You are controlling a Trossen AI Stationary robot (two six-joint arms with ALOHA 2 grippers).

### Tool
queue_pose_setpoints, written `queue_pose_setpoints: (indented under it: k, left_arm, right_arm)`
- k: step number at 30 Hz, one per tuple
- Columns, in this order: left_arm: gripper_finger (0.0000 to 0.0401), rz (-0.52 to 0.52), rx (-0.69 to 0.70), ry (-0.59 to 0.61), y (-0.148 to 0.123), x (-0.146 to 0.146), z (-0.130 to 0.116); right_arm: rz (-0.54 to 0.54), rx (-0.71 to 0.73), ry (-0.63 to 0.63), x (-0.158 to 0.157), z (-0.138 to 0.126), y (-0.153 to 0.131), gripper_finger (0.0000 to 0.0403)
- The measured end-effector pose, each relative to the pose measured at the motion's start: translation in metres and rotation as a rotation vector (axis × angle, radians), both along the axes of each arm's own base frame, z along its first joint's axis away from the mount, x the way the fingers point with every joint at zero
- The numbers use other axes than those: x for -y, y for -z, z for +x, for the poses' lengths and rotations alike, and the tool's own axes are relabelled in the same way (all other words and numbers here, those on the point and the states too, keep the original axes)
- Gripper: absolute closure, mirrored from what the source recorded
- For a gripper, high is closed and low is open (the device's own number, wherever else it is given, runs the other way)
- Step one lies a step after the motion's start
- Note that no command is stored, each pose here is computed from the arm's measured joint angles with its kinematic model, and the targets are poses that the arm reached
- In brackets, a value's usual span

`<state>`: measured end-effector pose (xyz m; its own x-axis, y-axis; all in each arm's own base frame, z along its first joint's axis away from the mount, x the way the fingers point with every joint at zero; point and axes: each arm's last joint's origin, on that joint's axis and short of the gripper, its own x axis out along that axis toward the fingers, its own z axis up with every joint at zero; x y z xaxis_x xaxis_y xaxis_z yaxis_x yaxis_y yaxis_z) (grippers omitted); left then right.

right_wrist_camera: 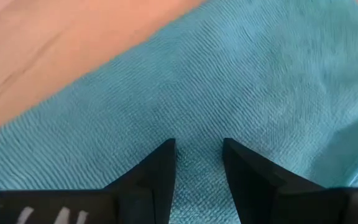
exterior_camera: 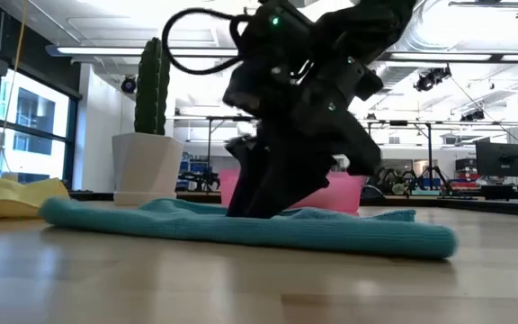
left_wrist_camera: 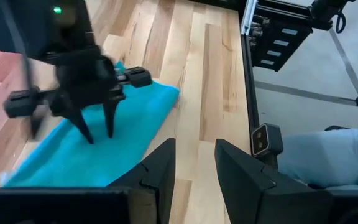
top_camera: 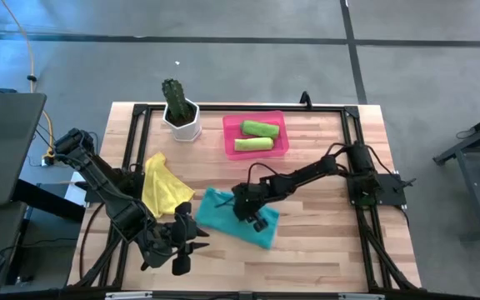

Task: Roll microfiber towels into tight, uniform cylinder then place into a basket
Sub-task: Roll the blue microfiber cloth

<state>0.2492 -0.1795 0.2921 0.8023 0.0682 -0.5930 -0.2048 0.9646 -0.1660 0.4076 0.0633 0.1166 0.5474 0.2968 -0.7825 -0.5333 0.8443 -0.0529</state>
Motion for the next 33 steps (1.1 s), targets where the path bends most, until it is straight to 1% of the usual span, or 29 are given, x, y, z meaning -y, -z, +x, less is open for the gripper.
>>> queue_pose_setpoints:
  k: [6, 14, 16, 18, 21, 23, 25, 26, 28, 31, 33]
  left_arm:
    - [0.0300, 0.001, 0.000, 0.000, 0.000, 0.000, 0.000]
    - [0.0300, 0.017, 0.000, 0.007, 0.000, 0.000, 0.000]
    - [0.0300, 0.017, -0.001, 0.008, 0.000, 0.000, 0.000]
    - [0.0300, 0.017, -0.001, 0.007, 0.000, 0.000, 0.000]
    - [0.0300, 0.018, -0.001, 0.008, 0.000, -0.001, 0.000]
    - [0.0300, 0.017, -0.001, 0.007, 0.000, -0.001, 0.000]
    - [0.0300, 0.017, -0.001, 0.007, 0.000, -0.001, 0.000]
    - [0.0300, 0.017, -0.001, 0.008, 0.000, 0.000, 0.000]
    - [0.0300, 0.017, -0.001, 0.007, 0.000, 0.000, 0.000]
    - [0.0300, 0.018, -0.002, 0.007, 0.000, 0.000, 0.000]
    - [0.0300, 0.017, -0.002, 0.007, 0.000, -0.001, 0.000]
  right_arm:
    - [0.137, -0.154, 0.260, 0.014, -0.004, 0.001, 0.0274]
    - [0.322, -0.345, 0.628, 0.020, -0.011, 0.005, 0.0274]
    - [0.355, -0.363, 0.672, 0.021, -0.011, 0.003, 0.0274]
    - [0.366, -0.356, 0.680, 0.023, -0.012, -0.002, 0.0274]
    - [0.342, -0.326, 0.696, 0.027, -0.017, -0.016, 0.0274]
    - [0.284, -0.269, 0.680, 0.030, -0.019, -0.027, 0.0274]
    - [0.201, -0.175, 0.613, 0.032, -0.021, -0.046, 0.0274]
    - [0.153, -0.131, 0.550, 0.032, -0.021, -0.054, 0.0274]
    - [0.046, -0.081, 0.408, 0.030, -0.022, -0.059, 0.0274]
    - [-0.108, -0.028, 0.157, 0.023, -0.024, -0.058, 0.0274]
    - [-0.190, 0.011, -0.005, 0.019, -0.023, -0.056, 0.0274]
